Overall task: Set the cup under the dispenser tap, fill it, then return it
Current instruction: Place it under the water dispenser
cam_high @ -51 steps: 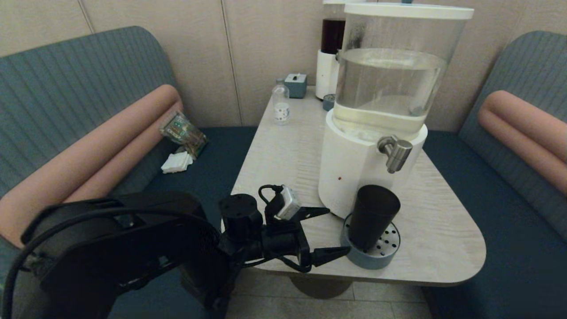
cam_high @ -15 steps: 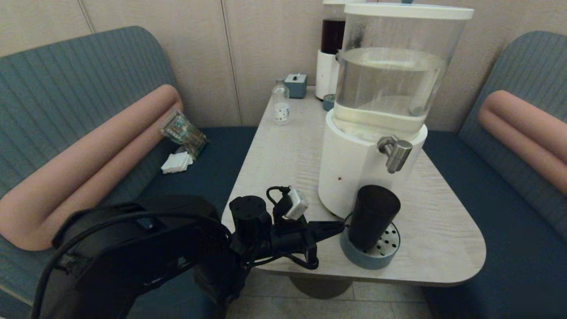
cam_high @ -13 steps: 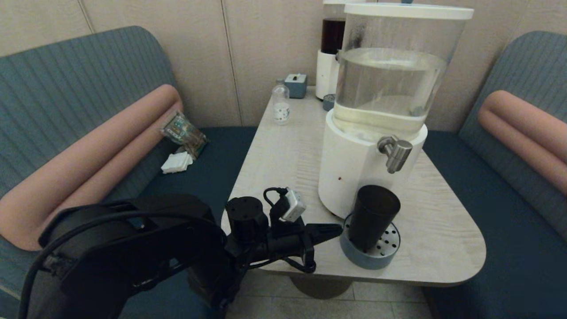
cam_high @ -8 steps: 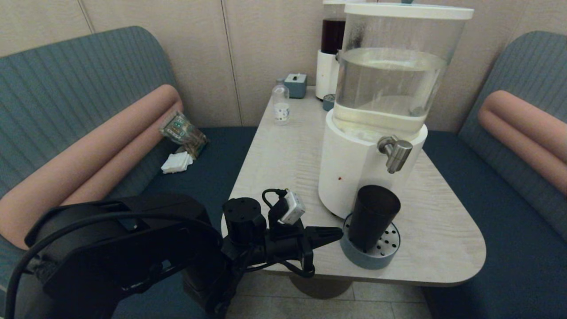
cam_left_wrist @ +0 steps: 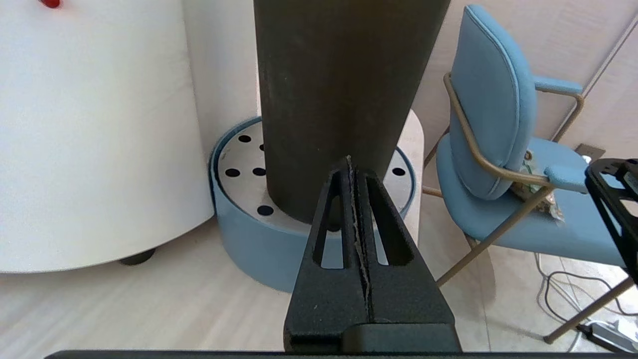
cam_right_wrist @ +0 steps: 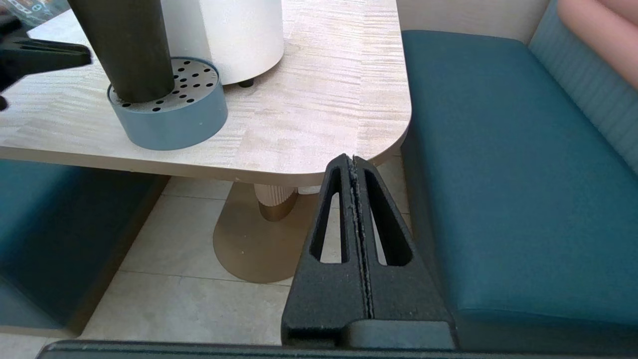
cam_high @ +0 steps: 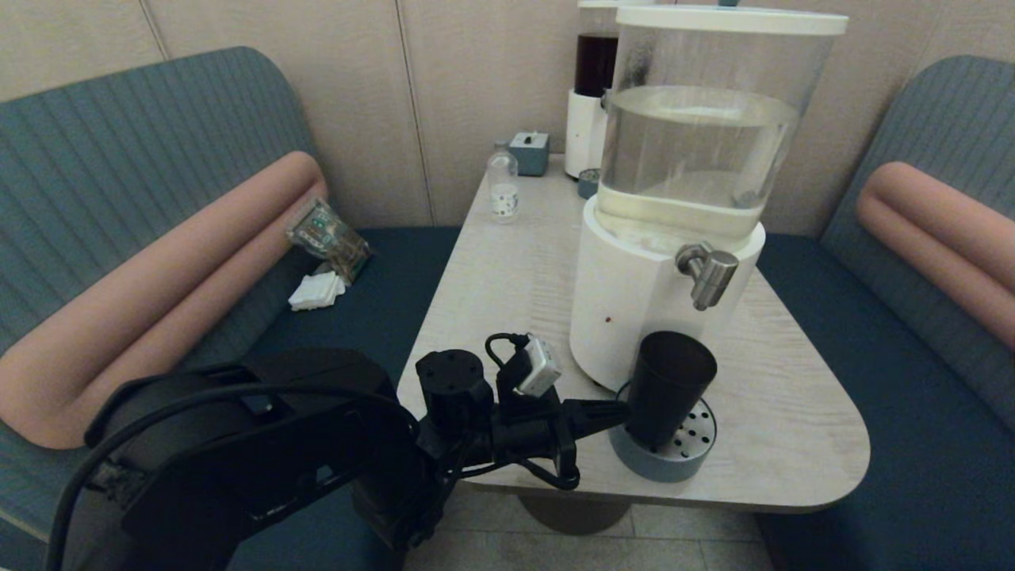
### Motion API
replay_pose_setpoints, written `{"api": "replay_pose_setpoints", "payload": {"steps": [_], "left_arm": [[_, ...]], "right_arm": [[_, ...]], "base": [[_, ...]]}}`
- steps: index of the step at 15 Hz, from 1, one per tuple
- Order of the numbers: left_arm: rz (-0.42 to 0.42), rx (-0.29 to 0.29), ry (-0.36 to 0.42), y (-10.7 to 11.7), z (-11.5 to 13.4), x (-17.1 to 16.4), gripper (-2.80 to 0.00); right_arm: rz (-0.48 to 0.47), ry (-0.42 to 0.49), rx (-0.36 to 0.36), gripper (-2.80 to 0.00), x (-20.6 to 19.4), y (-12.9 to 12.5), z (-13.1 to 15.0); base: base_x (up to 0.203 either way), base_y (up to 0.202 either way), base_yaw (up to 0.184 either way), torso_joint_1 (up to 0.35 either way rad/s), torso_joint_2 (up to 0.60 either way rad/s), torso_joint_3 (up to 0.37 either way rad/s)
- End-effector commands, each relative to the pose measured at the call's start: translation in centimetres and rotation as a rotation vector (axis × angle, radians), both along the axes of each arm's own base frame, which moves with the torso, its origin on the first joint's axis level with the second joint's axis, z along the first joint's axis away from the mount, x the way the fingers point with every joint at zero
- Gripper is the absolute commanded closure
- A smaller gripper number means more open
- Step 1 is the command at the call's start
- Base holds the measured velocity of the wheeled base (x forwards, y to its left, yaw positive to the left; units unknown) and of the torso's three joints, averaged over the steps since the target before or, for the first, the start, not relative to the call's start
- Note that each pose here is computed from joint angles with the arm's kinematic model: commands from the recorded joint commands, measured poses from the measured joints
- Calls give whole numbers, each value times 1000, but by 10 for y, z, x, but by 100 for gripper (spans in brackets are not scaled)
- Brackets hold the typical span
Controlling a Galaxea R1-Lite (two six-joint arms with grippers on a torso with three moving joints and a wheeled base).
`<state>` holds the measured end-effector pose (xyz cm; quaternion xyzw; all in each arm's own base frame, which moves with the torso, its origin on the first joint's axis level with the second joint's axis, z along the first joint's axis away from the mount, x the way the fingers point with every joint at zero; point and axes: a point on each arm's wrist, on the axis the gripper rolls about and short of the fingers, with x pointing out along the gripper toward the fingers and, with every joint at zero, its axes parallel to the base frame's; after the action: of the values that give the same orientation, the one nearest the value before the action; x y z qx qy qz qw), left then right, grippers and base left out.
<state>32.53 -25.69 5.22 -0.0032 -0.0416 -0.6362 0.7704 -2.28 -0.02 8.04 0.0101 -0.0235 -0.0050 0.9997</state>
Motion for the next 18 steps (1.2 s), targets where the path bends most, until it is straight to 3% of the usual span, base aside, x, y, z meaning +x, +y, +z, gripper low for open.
{"api": "replay_pose_setpoints", "payload": {"steps": [1,18], "left_arm": [[-5,-6,-7,-4,-6,5,0],[-6,-28,-20,-17,-12,14,0]], "right_arm": [[-1,14,0,0,1,0,-4],[0,14,0,0,1,0,-4]], "base": [[0,0,0,0,0,0],[0,0,0,0,0,0]]}}
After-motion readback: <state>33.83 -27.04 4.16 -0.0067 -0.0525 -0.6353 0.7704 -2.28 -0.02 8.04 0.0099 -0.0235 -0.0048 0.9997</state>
